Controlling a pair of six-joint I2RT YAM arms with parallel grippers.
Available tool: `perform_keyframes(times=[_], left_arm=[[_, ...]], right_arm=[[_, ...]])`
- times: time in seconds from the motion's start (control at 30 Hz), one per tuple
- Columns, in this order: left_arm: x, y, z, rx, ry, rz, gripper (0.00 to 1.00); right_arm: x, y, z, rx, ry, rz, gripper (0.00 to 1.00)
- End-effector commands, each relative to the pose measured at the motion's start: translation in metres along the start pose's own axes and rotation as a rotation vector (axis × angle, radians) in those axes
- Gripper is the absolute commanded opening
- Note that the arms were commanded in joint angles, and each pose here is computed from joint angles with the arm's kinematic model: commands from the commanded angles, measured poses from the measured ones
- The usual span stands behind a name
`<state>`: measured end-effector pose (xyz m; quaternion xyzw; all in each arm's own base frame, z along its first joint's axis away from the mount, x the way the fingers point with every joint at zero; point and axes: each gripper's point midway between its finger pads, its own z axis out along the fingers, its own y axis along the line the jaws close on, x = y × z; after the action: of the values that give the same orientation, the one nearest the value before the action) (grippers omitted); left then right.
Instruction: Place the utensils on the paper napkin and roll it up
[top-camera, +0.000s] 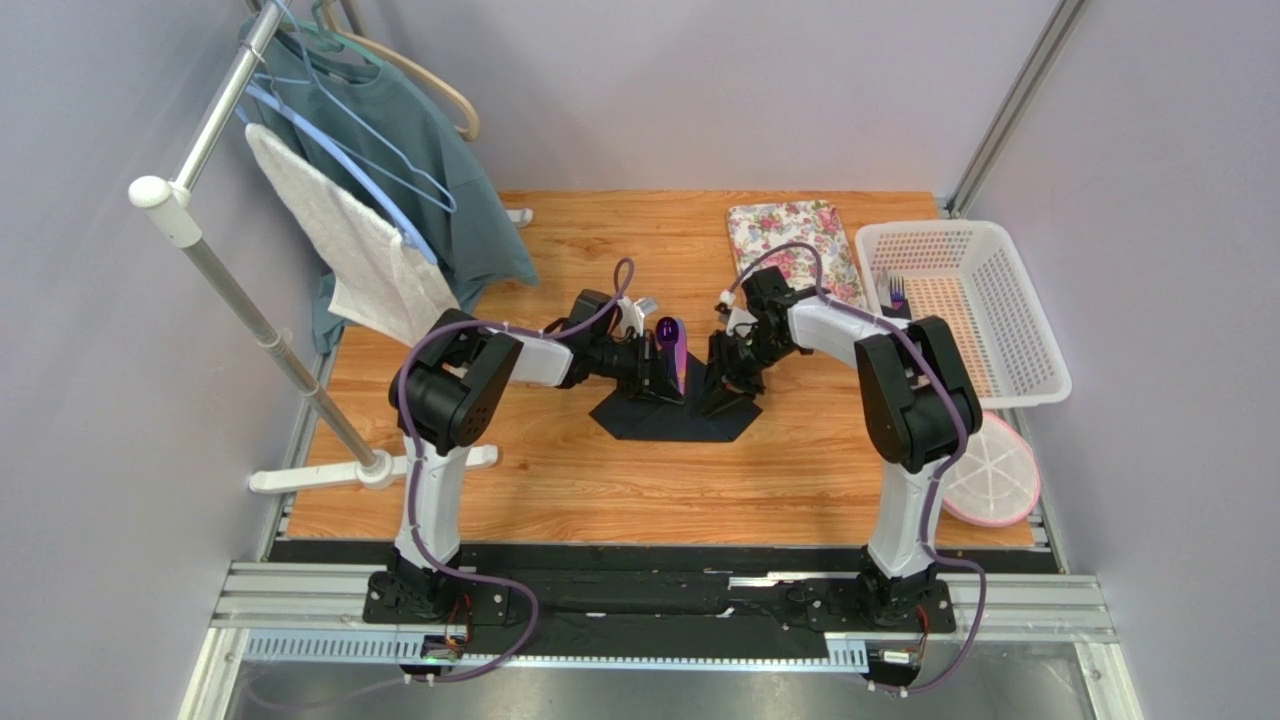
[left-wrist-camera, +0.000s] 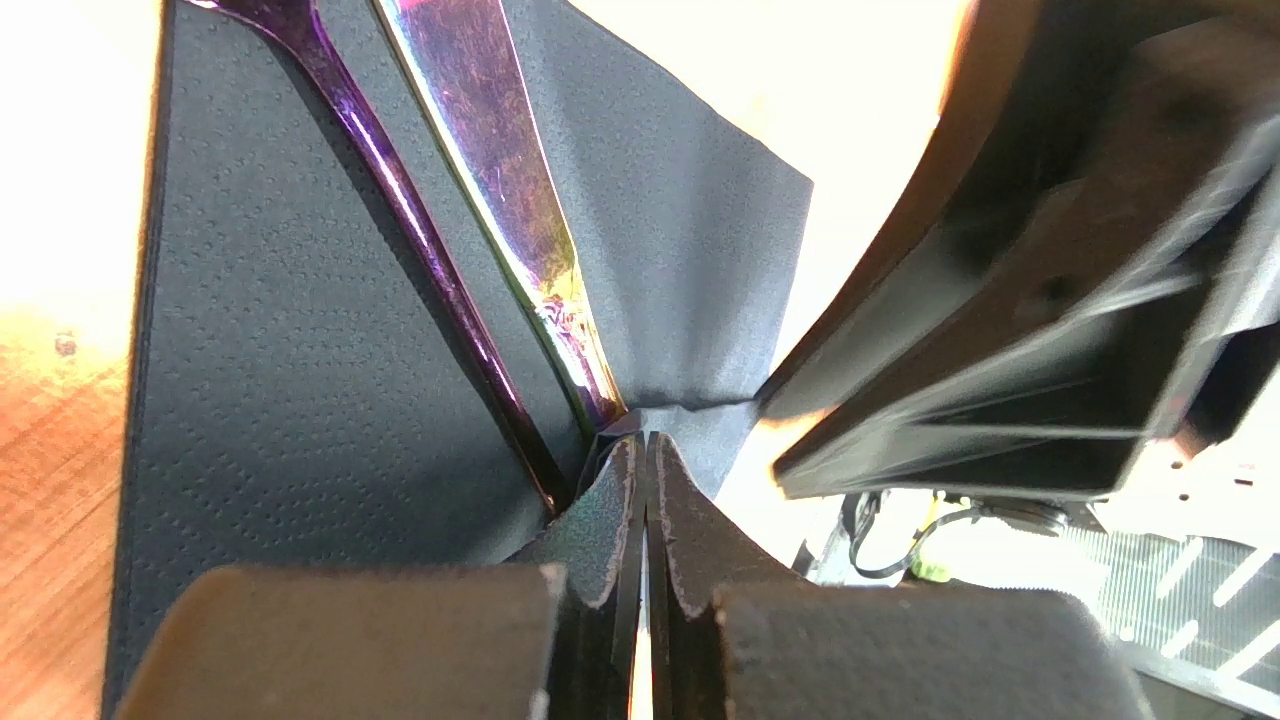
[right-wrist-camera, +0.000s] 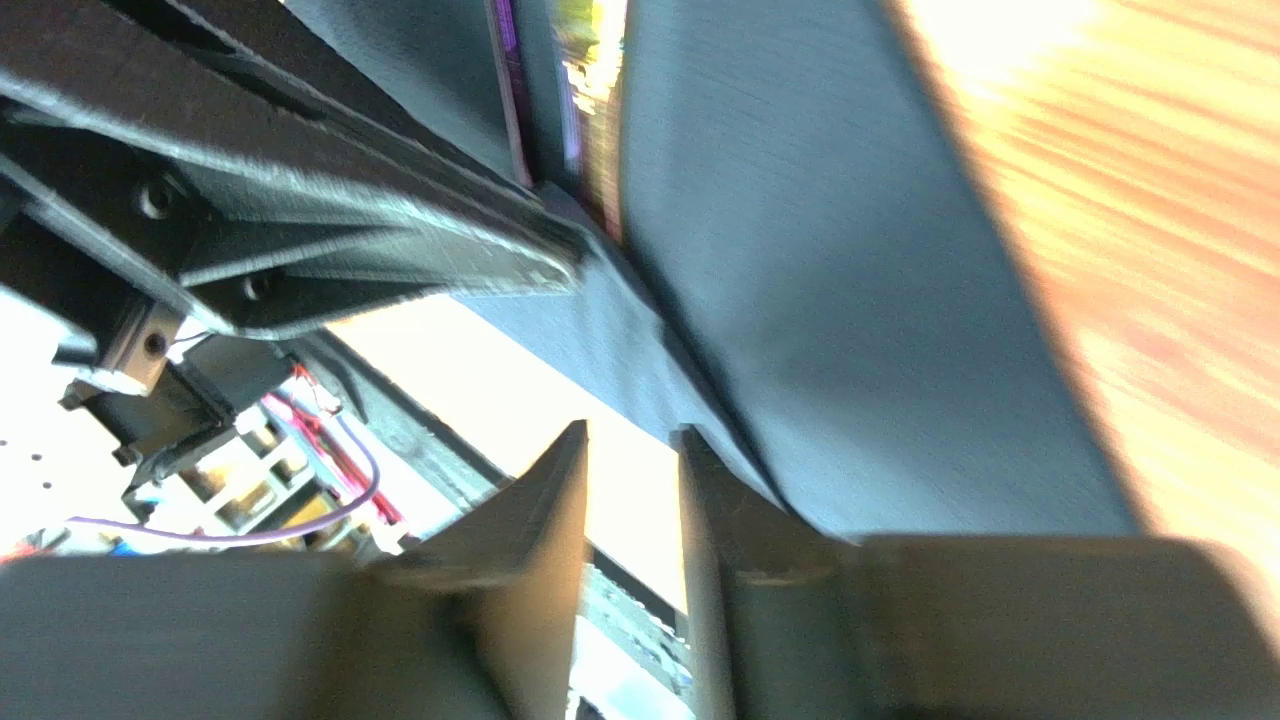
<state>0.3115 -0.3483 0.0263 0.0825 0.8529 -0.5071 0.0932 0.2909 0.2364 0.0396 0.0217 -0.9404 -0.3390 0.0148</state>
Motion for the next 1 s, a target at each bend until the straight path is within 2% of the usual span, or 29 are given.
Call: perform_keyframes(times=[0.0,0.03,0.07,0.13,0.23,0.27,0.47,0.73,0.97], left_arm=[[-0.012,-0.002,0.002,0.006,-0.022,0.023,0.01],[-0.012,-0.002,0.002,0.006,-0.021,0.021,0.01],[-0.012,-0.002,0.002,0.006,-0.021,0.022,0.01],[-0.011,-0.002,0.002,0.007,-0.019,0.021,0.01],[-0.011,-0.002,0.002,0.007,-0.019,0.023,0.01],[-0.012,-0.002,0.002,0.007,-0.02,0.022,0.01],[-0.012,-0.003,0.002,0.008,-0.019,0.025,0.01],[-0.012,-0.003,0.002,0.009,-0.021,0.029,0.01],[-0.011,-0.002,0.002,0.007,-0.019,0.026,0.01]], right_arm=[[-0.012,-0.016,-0.037,0.101,-0.086,-0.015,0.39],[-0.013,-0.023,-0.041,0.12,-0.096,0.001,0.45],[-0.013,-0.027,-0.046,0.134,-0.105,0.0,0.55],[-0.011,-0.039,-0.05,0.186,-0.114,0.016,0.63],[-0.007,-0.05,-0.054,0.235,-0.118,0.016,0.65],[-0.009,-0.055,-0.055,0.266,-0.128,0.015,0.69],[-0.002,-0.07,-0.037,0.278,-0.078,0.068,0.71],[-0.001,-0.043,-0.01,0.044,-0.01,0.124,0.69],[-0.024,-0.005,-0.014,-0.153,-0.086,0.087,0.67]])
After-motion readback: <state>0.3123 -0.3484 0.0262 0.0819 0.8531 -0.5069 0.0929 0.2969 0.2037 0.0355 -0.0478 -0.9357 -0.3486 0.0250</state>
